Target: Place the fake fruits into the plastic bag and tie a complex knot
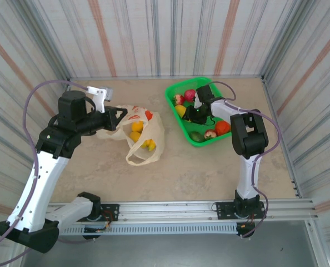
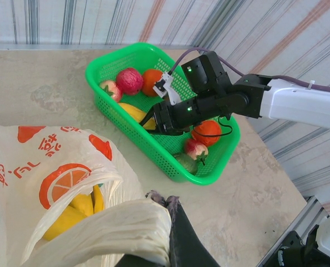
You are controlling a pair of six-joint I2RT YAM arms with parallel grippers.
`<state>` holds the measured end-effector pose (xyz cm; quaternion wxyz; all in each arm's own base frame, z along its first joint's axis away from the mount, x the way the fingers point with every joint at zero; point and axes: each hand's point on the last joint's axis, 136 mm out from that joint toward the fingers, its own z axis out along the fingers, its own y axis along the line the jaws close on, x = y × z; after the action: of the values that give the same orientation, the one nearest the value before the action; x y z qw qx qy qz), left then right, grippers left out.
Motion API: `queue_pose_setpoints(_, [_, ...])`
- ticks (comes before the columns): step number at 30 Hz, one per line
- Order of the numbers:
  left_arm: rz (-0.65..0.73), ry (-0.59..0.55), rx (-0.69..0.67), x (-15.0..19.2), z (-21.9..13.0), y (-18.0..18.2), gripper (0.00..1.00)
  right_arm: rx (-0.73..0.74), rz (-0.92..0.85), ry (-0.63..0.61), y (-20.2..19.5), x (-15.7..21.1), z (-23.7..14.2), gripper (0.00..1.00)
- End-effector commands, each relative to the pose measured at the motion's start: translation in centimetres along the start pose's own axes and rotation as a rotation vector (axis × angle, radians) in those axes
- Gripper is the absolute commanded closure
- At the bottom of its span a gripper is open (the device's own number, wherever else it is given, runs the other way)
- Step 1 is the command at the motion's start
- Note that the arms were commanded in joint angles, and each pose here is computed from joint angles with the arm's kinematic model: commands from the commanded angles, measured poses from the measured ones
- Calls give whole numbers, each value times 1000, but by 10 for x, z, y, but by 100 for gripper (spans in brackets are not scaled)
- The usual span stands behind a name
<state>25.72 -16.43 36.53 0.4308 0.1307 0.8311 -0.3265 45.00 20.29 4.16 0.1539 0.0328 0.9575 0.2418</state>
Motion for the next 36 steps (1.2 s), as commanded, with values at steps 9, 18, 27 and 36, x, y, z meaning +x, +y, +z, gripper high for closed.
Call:
queue_pose_setpoints(9, [25, 0, 7, 2, -1, -2, 100, -75, -52, -95, 24, 1, -51, 67])
queue_pose_setpoints(18, [28, -8, 4, 2, -4, -3, 100, -77, -233, -224, 73, 19, -127, 68])
queue_pose_setpoints(27, [29, -9, -4, 3, -6, -2, 100, -269, -608, -239, 166, 104, -178, 68])
queue_pose_setpoints(36, [30, -10, -5, 2, -6, -2, 100, -390, -841, -125, 190, 186, -191, 68])
